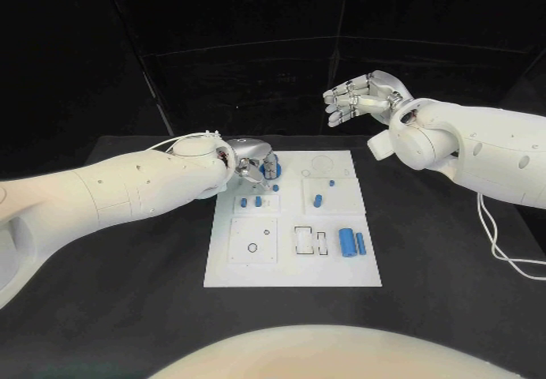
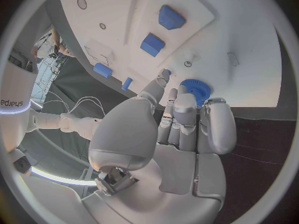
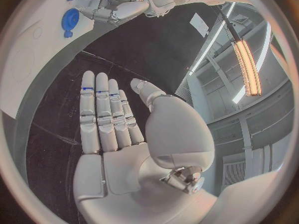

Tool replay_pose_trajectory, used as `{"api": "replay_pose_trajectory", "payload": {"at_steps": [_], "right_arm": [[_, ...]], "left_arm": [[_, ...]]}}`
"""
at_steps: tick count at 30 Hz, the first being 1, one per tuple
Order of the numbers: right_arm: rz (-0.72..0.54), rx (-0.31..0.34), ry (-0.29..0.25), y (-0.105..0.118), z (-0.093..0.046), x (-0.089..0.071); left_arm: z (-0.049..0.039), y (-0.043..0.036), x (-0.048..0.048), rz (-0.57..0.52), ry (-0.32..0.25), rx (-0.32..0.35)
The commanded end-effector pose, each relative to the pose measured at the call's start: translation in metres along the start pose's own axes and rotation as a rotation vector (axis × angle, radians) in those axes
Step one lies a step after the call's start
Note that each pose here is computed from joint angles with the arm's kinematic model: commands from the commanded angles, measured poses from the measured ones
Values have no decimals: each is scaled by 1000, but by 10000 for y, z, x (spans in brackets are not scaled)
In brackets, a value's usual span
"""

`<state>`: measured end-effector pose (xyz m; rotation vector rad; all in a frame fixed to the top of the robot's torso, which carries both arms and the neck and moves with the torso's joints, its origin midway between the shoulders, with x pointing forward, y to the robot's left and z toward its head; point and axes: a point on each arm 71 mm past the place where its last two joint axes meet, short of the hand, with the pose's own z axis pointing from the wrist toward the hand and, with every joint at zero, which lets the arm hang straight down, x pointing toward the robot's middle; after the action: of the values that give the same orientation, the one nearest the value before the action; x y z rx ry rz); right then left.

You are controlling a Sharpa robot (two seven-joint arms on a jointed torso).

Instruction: Assemble the parts on the task board

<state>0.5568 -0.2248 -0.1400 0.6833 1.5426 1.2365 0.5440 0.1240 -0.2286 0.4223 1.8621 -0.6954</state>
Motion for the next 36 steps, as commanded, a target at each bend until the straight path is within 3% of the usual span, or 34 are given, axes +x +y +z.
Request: {"api": "replay_pose_trajectory", "payload": {"at_steps": [1,36], "right_arm": [[-1,-16,2,24,6,3],[2,-20,11,42,27,53]], "left_arm": [[20,-26,36,25,33,19],[198,-128,161,20,75,5]]}}
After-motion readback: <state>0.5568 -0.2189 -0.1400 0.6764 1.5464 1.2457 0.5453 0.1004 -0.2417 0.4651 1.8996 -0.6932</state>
